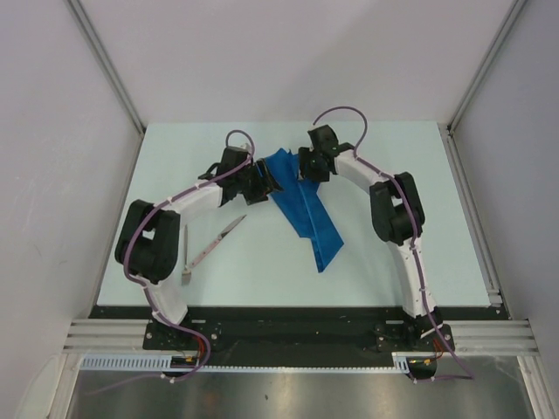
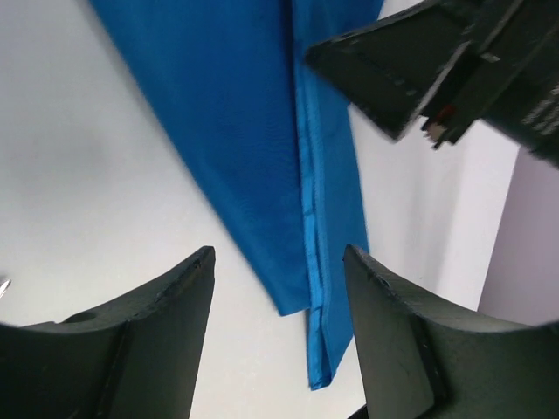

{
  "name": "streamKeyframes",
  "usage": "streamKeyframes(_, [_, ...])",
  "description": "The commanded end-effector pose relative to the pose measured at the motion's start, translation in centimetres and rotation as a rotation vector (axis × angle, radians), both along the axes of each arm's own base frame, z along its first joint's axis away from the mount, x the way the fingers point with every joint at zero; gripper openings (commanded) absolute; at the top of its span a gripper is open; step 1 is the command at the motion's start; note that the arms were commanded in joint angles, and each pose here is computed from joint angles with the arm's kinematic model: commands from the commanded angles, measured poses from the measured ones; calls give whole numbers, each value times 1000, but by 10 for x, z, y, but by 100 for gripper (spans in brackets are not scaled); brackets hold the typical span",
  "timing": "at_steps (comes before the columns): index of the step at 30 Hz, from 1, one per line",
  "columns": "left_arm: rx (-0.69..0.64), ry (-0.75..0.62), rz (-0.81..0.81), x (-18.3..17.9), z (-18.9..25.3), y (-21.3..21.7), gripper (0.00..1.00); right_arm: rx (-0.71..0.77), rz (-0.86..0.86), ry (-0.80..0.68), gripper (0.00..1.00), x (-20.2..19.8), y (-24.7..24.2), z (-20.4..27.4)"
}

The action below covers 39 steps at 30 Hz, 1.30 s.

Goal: Fold the napkin into a case and place the utensils inside
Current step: Move the crumpled napkin to the corner of the board, then pick up the crumpled napkin from the center of the board.

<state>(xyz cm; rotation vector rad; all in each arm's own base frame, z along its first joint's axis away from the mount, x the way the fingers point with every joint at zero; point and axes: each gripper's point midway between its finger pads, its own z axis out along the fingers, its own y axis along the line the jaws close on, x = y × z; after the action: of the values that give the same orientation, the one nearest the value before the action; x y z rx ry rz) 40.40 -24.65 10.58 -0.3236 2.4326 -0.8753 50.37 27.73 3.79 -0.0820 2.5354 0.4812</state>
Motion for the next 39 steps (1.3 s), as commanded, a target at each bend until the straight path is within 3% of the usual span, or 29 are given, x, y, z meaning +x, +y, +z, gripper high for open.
streamKeyframes(1, [-34,-34,-20,-17,19,2,65,-88,47,14,40,-16,7,-3])
streamKeyframes(2, [-29,-43,-21,-18,20,3,66,-116,42,24,14,-26,3,-3])
streamKeyframes(4, [-10,-36,-11,-23,16,8,66,-134,54,40,0,-48,1,-3])
streamKeyframes(8, [40,-51,-24,-29,17,9,67,-95,127,57,0,-132,6,0])
streamKeyframes(11, [107,-55,-8,-33,14,11,67,-18,149,120,0,-226,-13,-2])
streamKeyframes(13, [122,-59,-11,-37,14,7,68,15,132,142,1,-253,-22,-2])
streamKeyframes(14, [126,-62,-11,-38,14,6,68,40,135,139,20,-261,-24,-1])
streamKeyframes(15, [124,-69,-22,-38,16,2,68,48,116,143,30,-271,-37,0])
streamKeyframes(16, [127,-72,-43,-41,17,-3,67,43,91,137,38,-270,-44,0])
streamKeyframes(17, [122,-75,-64,-43,19,-9,65,46,76,132,54,-269,-50,2])
streamKeyframes(19, [125,-107,-116,-44,26,-25,61,77,23,116,62,-253,-63,12])
streamKeyframes(24, [95,-179,-310,-50,49,-80,56,148,-163,99,64,-208,-103,31])
streamKeyframes(28, [144,-157,-439,-55,25,-121,51,255,-246,100,64,-182,-123,42])
streamKeyframes(31, [110,-134,-511,-60,22,-150,49,344,-268,109,64,-174,-125,45])
streamKeyframes(36, [132,-66,-513,-60,-6,-167,45,463,-227,181,62,-160,-113,35])
streamKeyframes(39, [110,-85,-481,-63,0,-165,45,437,-242,211,62,-155,-111,22])
